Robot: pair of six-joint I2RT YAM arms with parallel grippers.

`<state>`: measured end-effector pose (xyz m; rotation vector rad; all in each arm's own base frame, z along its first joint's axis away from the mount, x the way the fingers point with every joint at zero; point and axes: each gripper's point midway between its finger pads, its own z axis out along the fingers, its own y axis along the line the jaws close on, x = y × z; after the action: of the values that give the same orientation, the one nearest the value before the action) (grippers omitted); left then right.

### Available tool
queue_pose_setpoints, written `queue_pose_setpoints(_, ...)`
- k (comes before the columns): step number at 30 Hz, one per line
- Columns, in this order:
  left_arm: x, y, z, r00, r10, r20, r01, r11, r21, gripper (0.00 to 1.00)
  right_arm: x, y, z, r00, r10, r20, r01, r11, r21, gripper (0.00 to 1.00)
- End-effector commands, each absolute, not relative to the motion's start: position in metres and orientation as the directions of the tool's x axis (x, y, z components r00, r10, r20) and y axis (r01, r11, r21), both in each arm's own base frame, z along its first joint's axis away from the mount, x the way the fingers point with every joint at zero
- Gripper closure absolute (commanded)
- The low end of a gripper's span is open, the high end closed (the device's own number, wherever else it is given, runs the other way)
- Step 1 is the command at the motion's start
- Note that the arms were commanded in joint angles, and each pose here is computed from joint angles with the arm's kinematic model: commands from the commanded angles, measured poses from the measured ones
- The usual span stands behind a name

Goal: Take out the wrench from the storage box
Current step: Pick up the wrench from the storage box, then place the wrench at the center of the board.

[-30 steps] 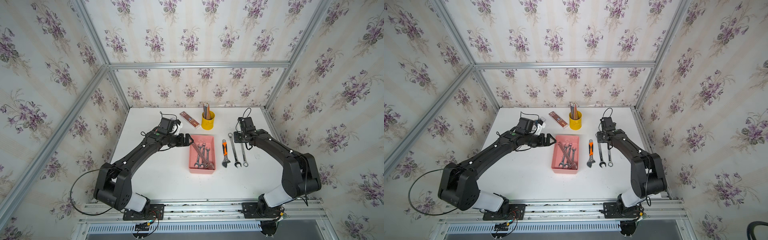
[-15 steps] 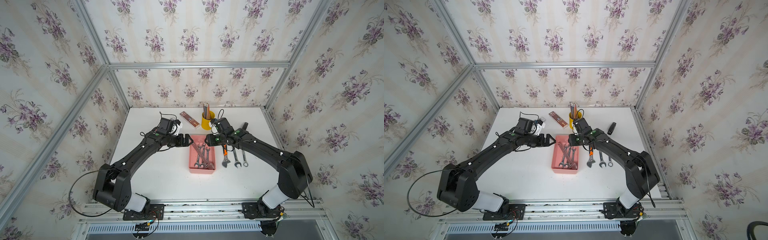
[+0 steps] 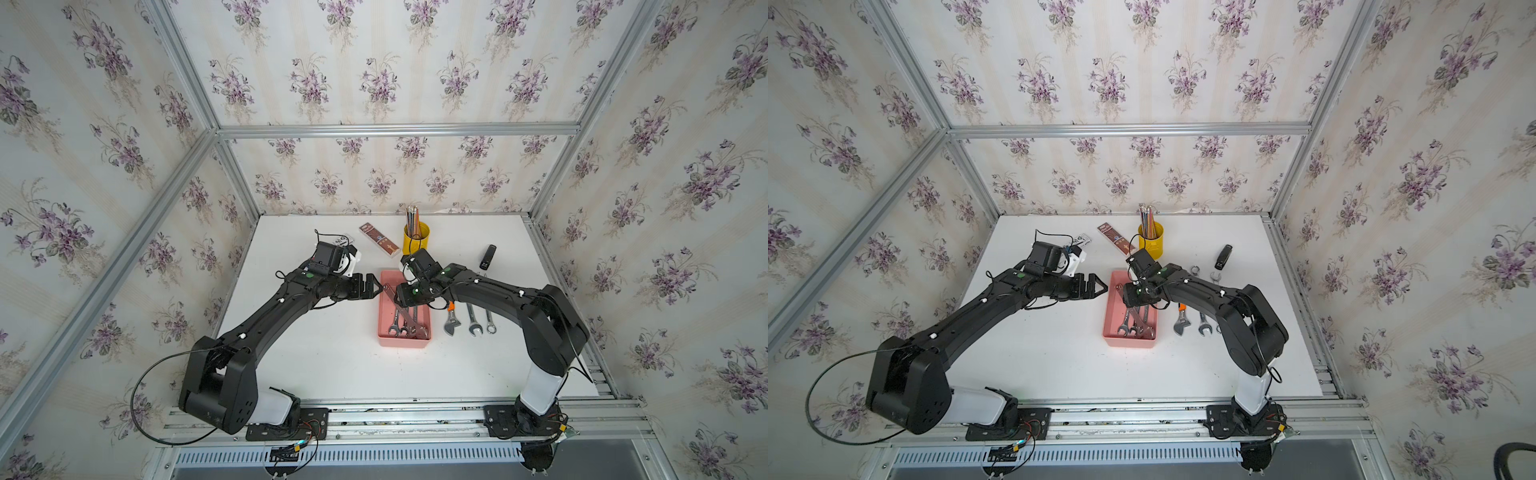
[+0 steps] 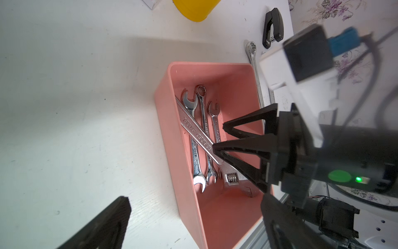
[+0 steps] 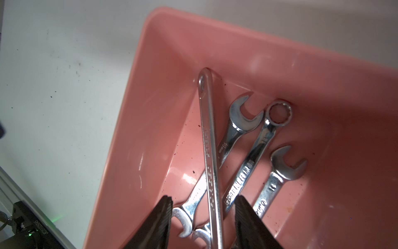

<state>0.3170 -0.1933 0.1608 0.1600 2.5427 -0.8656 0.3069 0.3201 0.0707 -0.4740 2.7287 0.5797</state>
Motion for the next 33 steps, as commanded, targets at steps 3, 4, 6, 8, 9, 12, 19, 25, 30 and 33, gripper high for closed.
queue_pose_setpoints(3,0.315,-0.191,0.162,-0.888,-0.029,-0.458,0.256,0.798,-0.546,0.01,0.311,0.323,0.055,-0.891,-0.291,-0.349,-0.4,0.867,0.298,0.55)
queue_pose_setpoints(4,0.315,-0.191,0.162,-0.887,-0.028,-0.461,0.258,0.798,-0.545,0.01,0.311,0.322,0.052,-0.889,-0.301,-0.344,-0.406,0.867,0.288,0.56)
queue_pose_setpoints(6,0.315,-0.19,0.161,-0.888,-0.029,-0.458,0.254,0.8,-0.544,0.01,0.311,0.322,0.048,-0.889,-0.308,-0.338,-0.407,0.869,0.28,0.58)
queue_pose_setpoints(8,0.314,-0.19,0.161,-0.889,-0.03,-0.458,0.254,0.798,-0.546,0.01,0.312,0.321,0.042,-0.889,-0.316,-0.331,-0.41,0.87,0.272,0.61)
queue_pose_setpoints(9,0.315,-0.19,0.161,-0.888,-0.031,-0.459,0.254,0.798,-0.546,0.01,0.311,0.32,0.038,-0.891,-0.321,-0.322,-0.41,0.873,0.264,0.62)
queue_pose_setpoints(12,0.315,-0.19,0.162,-0.888,-0.031,-0.46,0.256,0.797,-0.548,0.01,0.31,0.319,0.031,-0.89,-0.335,-0.309,-0.416,0.874,0.25,0.65)
queue_pose_setpoints(19,0.316,-0.19,0.161,-0.889,-0.032,-0.458,0.254,0.796,-0.549,0.01,0.307,0.328,0.03,-0.889,-0.336,-0.31,-0.425,0.859,0.286,0.83)
queue_pose_setpoints(25,0.316,-0.191,0.16,-0.891,-0.03,-0.454,0.253,0.796,-0.55,0.01,0.313,0.331,0.05,-0.869,-0.339,-0.361,-0.447,0.851,0.275,0.96)
queue_pose_setpoints(30,0.318,-0.192,0.162,-0.889,-0.033,-0.456,0.255,0.793,-0.553,0.01,0.316,0.333,0.074,-0.852,-0.333,-0.405,-0.461,0.844,0.273,1.0)
queue_pose_setpoints(33,0.319,-0.192,0.164,-0.889,-0.032,-0.458,0.256,0.793,-0.552,0.01,0.317,0.333,0.092,-0.844,-0.32,-0.43,-0.463,0.84,0.283,1.0)
